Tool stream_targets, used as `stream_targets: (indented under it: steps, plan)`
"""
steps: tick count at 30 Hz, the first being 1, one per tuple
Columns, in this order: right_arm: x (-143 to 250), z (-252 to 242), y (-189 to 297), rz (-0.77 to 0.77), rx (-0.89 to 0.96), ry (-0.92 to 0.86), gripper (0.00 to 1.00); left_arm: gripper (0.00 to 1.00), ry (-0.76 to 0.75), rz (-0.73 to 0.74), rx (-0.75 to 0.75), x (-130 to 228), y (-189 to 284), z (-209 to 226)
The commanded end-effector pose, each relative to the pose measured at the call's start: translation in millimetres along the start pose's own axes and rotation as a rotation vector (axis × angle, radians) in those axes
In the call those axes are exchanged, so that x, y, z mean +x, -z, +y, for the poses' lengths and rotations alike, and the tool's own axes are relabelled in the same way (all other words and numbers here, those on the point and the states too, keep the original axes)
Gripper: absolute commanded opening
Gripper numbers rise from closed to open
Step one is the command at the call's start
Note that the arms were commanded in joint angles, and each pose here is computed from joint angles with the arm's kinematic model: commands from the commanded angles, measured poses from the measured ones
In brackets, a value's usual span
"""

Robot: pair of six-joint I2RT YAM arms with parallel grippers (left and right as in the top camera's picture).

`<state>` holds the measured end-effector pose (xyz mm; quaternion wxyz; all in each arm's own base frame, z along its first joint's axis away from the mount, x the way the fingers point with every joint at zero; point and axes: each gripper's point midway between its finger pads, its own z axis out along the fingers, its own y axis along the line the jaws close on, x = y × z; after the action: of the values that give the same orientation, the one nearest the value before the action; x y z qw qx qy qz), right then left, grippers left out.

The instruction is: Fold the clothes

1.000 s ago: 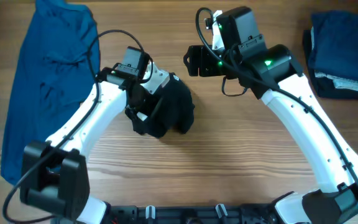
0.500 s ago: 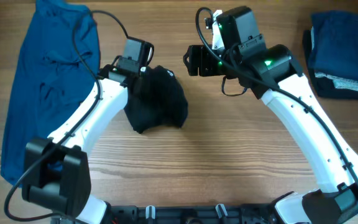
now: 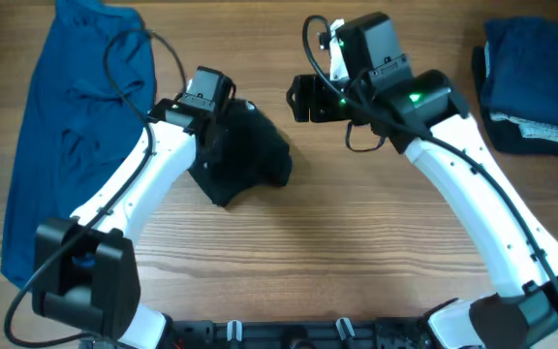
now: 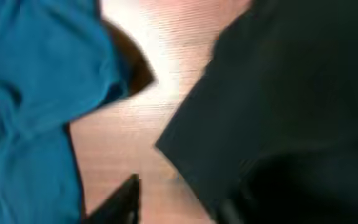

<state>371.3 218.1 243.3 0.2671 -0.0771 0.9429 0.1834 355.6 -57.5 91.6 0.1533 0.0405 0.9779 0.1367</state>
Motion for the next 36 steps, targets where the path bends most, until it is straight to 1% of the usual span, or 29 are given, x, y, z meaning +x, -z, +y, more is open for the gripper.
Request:
stream_targets:
  steps: [1, 3, 5, 7, 8, 13, 16, 18, 20, 25, 32, 34, 36]
  plan:
    - [27, -4, -39, 0.15, -0.018, -0.047, 0.84, 0.54, 0.191, 0.015, 0.004, 1, 4, 18]
    - [41, -1, -57, 0.228, -0.044, -0.112, 0.78, 0.56, 0.223, 0.038, 0.07, 2, 1, 15]
    - [58, -3, -72, 0.306, -0.027, -0.174, 0.67, 0.54, 0.252, 0.054, 0.129, 2, -1, 13]
    - [75, -4, -86, 0.378, -0.008, -0.194, 0.51, 0.54, 0.275, 0.052, 0.16, -1, -2, 14]
    - [82, 1, -91, 0.404, -0.017, -0.188, 0.47, 0.53, 0.281, 0.049, 0.17, -2, -2, 14]
    - [105, 35, -110, 0.451, -0.041, -0.175, 0.47, 0.51, 0.287, 0.038, 0.233, -7, 0, 4]
    - [126, 45, -132, 0.473, -0.02, -0.255, 0.47, 0.46, 0.287, 0.031, 0.234, -9, 0, 4]
    - [141, 44, -146, 0.489, -0.002, -0.309, 0.46, 0.4, 0.287, 0.032, 0.233, -9, 0, 4]
    - [150, 39, -157, 0.492, 0.009, -0.346, 0.46, 0.36, 0.287, 0.032, 0.234, -9, 0, 4]
    - [147, 36, -175, 0.422, 0.002, -0.406, 0.46, 0.34, 0.288, 0.031, 0.234, -9, 0, 4]
    - [129, 47, -184, 0.34, -0.059, -0.389, 0.44, 0.33, 0.287, 0.031, 0.233, -9, 0, 4]
    - [129, 47, -184, 0.328, -0.051, -0.377, 0.41, 0.33, 0.287, 0.031, 0.233, -9, 0, 4]
    - [130, 49, -185, 0.327, -0.05, -0.371, 0.34, 0.33, 0.287, 0.031, 0.232, -9, 0, 4]
